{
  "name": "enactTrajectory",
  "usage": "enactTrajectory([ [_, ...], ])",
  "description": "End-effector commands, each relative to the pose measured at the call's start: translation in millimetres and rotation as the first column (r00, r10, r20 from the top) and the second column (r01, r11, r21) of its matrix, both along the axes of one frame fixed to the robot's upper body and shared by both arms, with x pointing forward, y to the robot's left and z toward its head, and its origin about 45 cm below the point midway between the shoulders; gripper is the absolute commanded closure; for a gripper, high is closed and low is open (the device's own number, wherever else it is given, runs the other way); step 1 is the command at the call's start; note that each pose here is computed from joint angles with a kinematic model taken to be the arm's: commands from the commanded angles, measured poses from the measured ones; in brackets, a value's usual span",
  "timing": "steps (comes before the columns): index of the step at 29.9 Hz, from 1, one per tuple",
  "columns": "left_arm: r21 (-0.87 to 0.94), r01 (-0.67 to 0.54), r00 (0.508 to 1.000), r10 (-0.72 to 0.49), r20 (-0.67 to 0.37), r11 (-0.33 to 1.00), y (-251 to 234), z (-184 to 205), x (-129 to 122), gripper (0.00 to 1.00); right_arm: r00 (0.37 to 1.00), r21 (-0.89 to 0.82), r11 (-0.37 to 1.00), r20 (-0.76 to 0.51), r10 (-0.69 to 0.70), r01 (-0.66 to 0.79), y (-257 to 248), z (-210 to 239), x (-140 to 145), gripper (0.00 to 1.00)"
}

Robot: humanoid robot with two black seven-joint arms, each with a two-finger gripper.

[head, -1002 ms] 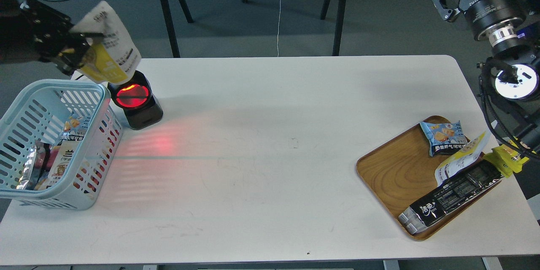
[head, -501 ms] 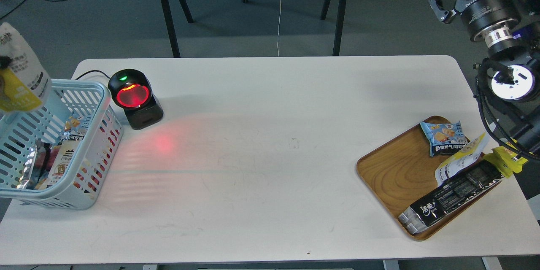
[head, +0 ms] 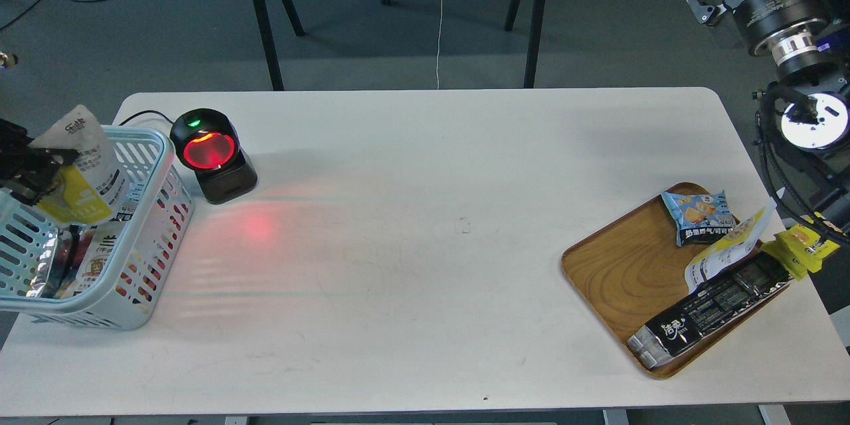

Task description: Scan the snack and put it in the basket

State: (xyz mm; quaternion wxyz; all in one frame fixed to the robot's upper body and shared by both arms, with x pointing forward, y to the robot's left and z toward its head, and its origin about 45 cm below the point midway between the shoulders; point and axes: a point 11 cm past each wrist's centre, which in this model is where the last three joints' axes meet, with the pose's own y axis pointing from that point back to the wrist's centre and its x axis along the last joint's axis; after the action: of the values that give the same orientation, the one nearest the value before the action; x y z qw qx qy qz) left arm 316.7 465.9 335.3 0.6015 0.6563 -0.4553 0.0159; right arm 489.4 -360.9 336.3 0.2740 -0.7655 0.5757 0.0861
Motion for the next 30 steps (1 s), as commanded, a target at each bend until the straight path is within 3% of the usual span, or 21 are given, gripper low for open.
enactTrajectory([
  [1, -0.135, -0.028, 1.0, 0.029, 0.005, 0.99, -12, 2, 3, 0.52, 1.0, -0.001, 1.0, -0.001, 0.002, -0.002, 1, 0, 0, 0.02],
  [2, -0.186, -0.046, 0.999, 0.047, 0.002, 0.982, -14, 3, 4, 0.44, 1.0, -0.002, 1.0, 0.0, 0.001, -0.001, 0, 0, 0, 0.02],
  [4, -0.306, -0.085, 0.996, 0.088, -0.004, 0.948, -20, 7, 5, 0.16, 1.0, -0.003, 1.0, 0.001, 0.0, 0.0, 0, 1, 0, 0.02],
  [5, -0.355, -0.1, 0.994, 0.105, -0.003, 0.93, -22, 10, 7, 0.08, 1.0, -0.003, 1.0, 0.001, 0.0, 0.0, 0, 1, 0, 0.02],
  [7, -0.453, -0.133, 0.99, 0.143, -0.011, 0.882, -26, 15, 11, 0.02, 1.0, -0.006, 1.0, 0.003, -0.001, 0.001, -1, 2, 0, 0.02],
  [11, -0.593, -0.191, 0.972, 0.237, 0.0, 0.783, -19, 28, 31, 0.01, 1.0, -0.01, 1.0, 0.005, -0.004, 0.004, -2, 3, 1, 0.01],
  [15, -0.777, -0.157, 0.955, 0.294, 0.038, 0.61, -29, 59, 63, 0.01, 0.999, 0.002, 1.0, 0.025, -0.019, 0.019, -3, 14, 4, 0.01],
  [18, -0.909, -0.143, 0.943, 0.333, -0.005, 0.391, -36, 74, 80, 0.01, 0.998, 0.04, 0.998, 0.049, -0.05, 0.048, -12, 22, 4, 0.01],
  [22, -0.986, -0.163, 0.933, 0.324, -0.158, -0.011, -46, 79, 101, 0.01, 0.993, 0.047, 0.993, 0.045, -0.113, 0.11, -32, 20, 4, 0.01],
  [25, -0.934, -0.172, 0.923, 0.28, -0.264, -0.313, -55, 73, 123, 0.01, 0.991, 0.068, 0.991, 0.056, -0.122, 0.119, -38, 22, 3, 0.02],
  [30, -0.746, -0.15, 0.908, 0.209, -0.364, -0.649, -72, 56, 156, 0.01, 0.99, 0.082, 0.989, 0.052, -0.128, 0.123, -36, 21, 4, 0.03],
])
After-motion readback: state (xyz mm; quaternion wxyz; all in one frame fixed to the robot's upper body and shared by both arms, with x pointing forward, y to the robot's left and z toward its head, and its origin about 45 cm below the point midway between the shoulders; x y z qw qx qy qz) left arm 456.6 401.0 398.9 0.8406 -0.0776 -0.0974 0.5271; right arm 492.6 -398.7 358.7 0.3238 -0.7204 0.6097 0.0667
